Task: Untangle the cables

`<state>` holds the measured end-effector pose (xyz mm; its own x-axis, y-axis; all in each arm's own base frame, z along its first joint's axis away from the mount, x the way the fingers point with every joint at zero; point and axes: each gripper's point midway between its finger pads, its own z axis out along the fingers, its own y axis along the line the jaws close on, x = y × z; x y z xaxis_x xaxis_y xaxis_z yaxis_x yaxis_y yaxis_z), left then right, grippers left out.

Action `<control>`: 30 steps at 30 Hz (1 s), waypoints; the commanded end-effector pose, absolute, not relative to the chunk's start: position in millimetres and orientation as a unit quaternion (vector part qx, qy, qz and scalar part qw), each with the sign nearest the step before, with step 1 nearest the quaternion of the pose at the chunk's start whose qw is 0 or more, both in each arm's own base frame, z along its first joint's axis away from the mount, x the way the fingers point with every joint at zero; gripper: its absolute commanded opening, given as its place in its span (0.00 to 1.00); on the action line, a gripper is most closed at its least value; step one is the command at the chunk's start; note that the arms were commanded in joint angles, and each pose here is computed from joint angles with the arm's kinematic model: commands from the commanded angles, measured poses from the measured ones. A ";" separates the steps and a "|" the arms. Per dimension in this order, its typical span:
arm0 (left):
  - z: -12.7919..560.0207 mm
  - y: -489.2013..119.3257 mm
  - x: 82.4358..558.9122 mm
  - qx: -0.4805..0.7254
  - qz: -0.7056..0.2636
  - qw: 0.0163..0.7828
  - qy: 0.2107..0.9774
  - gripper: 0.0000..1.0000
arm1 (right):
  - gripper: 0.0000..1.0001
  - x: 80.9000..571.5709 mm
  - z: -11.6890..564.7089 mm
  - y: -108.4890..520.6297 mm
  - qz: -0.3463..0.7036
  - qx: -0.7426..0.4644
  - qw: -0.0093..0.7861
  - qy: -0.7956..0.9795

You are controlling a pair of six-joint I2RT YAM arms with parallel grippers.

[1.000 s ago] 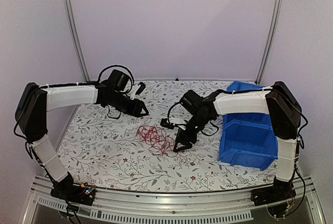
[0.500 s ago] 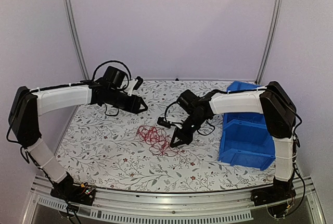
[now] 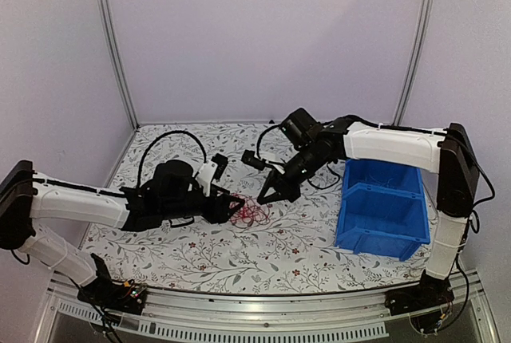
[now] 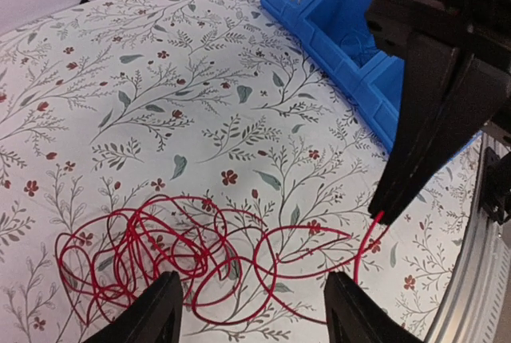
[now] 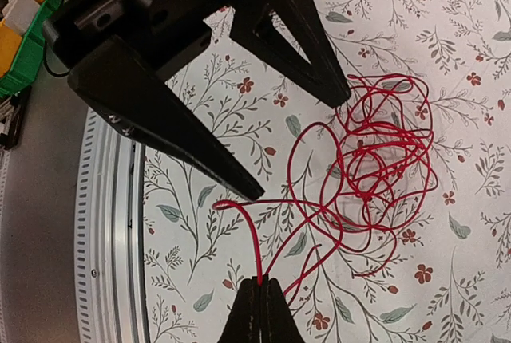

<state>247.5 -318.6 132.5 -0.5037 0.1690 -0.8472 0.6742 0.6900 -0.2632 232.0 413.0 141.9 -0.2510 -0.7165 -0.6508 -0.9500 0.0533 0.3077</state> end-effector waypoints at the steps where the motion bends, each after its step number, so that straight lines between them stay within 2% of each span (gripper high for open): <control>1: 169.2 -349.0 265.8 0.244 -0.347 0.480 0.768 0.60 | 0.00 234.2 174.7 416.6 0.362 -0.593 0.193 0.693; 5: 151.5 -366.8 281.1 0.242 -0.345 0.476 0.772 0.56 | 0.00 237.2 188.3 418.5 0.361 -0.593 0.205 0.690; 9: 116.6 -392.7 291.9 0.264 -0.341 0.435 0.790 0.46 | 0.00 244.5 212.5 417.6 0.346 -0.599 0.241 0.681; 15: 92.2 -405.5 309.5 0.257 -0.310 0.395 0.826 0.33 | 0.00 273.4 299.4 396.6 0.319 -0.590 0.353 0.652; 18: 80.1 -402.7 316.1 0.246 -0.308 0.375 0.839 0.21 | 0.00 295.1 365.2 373.1 0.305 -0.568 0.436 0.628; 20: 74.8 -402.0 318.6 0.244 -0.316 0.361 0.843 0.04 | 0.00 303.4 416.9 351.1 0.292 -0.546 0.500 0.605; 21: 73.2 -402.0 318.9 0.244 -0.319 0.357 0.843 0.00 | 0.00 310.9 434.9 338.2 0.283 -0.532 0.525 0.601; 26: 67.7 -397.0 323.9 0.231 -0.323 0.347 0.849 0.00 | 0.00 312.5 514.4 281.7 0.234 -0.478 0.632 0.563; 30: 59.6 -390.2 327.2 0.221 -0.323 0.331 0.859 0.00 | 0.00 311.8 545.5 243.0 0.203 -0.444 0.669 0.560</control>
<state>323.4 -393.9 66.4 -0.6456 0.1710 -0.7443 0.6154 0.6937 -0.3744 309.6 267.1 519.7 0.2562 -0.2500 -0.9337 -0.8240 0.4485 -0.3462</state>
